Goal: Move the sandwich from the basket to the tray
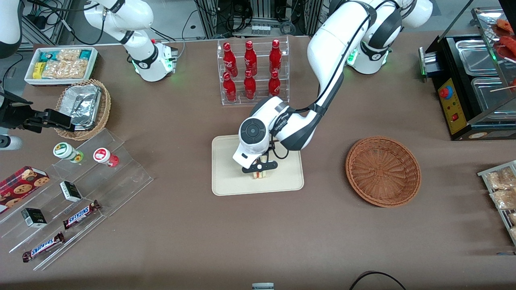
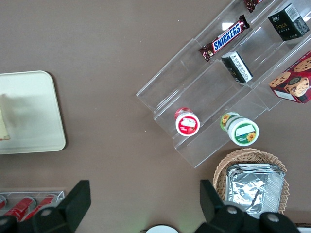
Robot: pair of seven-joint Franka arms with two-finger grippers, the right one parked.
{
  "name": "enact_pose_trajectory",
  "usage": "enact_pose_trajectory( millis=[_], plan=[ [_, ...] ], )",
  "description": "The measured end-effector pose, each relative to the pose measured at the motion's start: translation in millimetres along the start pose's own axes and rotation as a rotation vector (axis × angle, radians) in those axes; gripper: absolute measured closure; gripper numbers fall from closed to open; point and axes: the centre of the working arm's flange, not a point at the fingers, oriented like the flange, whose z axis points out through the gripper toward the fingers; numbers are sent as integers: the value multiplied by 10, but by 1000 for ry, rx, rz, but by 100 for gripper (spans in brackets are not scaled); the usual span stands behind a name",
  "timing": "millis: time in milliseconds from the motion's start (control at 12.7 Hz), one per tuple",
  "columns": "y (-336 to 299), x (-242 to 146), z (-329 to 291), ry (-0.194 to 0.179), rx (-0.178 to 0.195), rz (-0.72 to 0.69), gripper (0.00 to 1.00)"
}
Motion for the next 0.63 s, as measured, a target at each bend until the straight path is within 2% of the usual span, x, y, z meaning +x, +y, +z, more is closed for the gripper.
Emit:
enact_pose_trajectory(
  millis=[236, 629],
  plan=[
    [-16, 27, 4, 6, 5, -17, 85],
    [-35, 67, 142, 22, 32, -71, 85]
  ],
)
